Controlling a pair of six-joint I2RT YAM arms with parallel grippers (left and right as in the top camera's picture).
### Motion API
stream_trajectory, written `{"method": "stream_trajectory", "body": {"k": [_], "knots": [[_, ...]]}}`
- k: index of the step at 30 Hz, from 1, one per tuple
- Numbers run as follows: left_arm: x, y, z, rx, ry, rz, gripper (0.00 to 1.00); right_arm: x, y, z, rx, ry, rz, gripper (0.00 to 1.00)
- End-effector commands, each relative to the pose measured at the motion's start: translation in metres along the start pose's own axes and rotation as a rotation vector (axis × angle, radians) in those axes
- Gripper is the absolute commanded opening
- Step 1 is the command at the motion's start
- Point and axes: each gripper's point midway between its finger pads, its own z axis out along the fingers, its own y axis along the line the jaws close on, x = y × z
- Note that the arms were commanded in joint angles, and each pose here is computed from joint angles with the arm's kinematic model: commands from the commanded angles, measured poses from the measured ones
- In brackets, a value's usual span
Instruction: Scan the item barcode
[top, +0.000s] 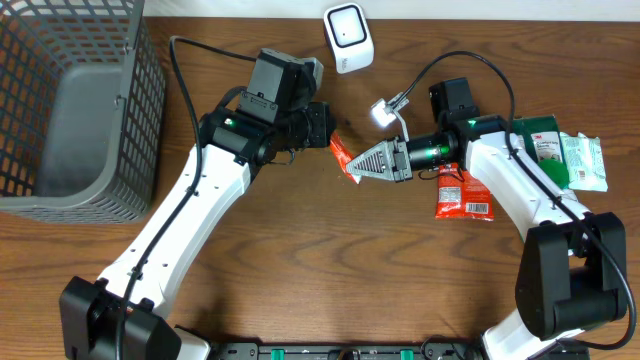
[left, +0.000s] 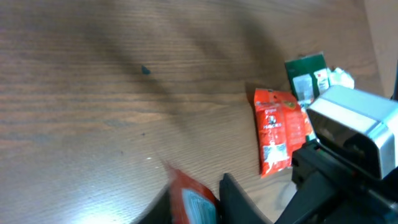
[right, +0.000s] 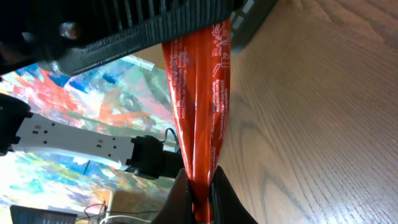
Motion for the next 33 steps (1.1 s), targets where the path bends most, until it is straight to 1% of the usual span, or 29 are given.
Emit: {"method": "stream_trajectory", "body": {"k": [1, 5, 8, 12, 15, 17, 20, 23, 27, 28, 29, 33], "knots": [[0.001, 0.005, 0.005, -0.020, 0.002, 0.004, 0.07, -0.002, 0.007, 0.000, -0.032, -0.006, -0.035, 0.01], [-0.004, 0.016, 0.005, -0.084, -0.033, -0.105, 0.07, -0.003, 0.003, 0.000, -0.006, -0.004, -0.043, 0.05], [-0.004, 0.027, 0.003, -0.139, -0.047, -0.212, 0.07, -0.003, -0.011, -0.001, 0.077, 0.003, -0.051, 0.10], [0.002, 0.050, -0.001, -0.258, -0.069, -0.359, 0.07, -0.013, -0.032, -0.011, 0.282, -0.002, -0.059, 0.22], [0.008, 0.064, -0.006, -0.333, -0.075, -0.430, 0.07, -0.024, -0.026, -0.023, 0.404, -0.025, -0.130, 0.30], [0.013, 0.067, -0.007, -0.349, -0.064, -0.464, 0.07, -0.029, -0.016, -0.031, 0.489, -0.042, -0.187, 0.35], [0.020, 0.069, -0.008, -0.367, -0.049, -0.519, 0.07, -0.033, -0.004, -0.041, 0.665, -0.052, -0.267, 0.36], [0.026, 0.069, -0.008, -0.368, -0.030, -0.564, 0.07, -0.031, 0.006, -0.042, 0.819, -0.037, -0.338, 0.39], [0.036, 0.059, -0.006, -0.324, 0.030, -0.619, 0.07, -0.024, 0.015, -0.032, 0.997, -0.002, -0.413, 0.41], [0.039, 0.058, -0.006, -0.317, 0.042, -0.656, 0.07, -0.022, 0.016, -0.027, 1.025, 0.013, -0.434, 0.41], [0.045, 0.054, -0.007, -0.297, 0.080, -0.730, 0.07, -0.018, 0.018, -0.017, 1.054, 0.038, -0.466, 0.41], [0.050, 0.046, -0.011, -0.196, 0.178, -0.820, 0.07, -0.011, 0.021, 0.000, 1.114, 0.077, -0.529, 0.43]]}}
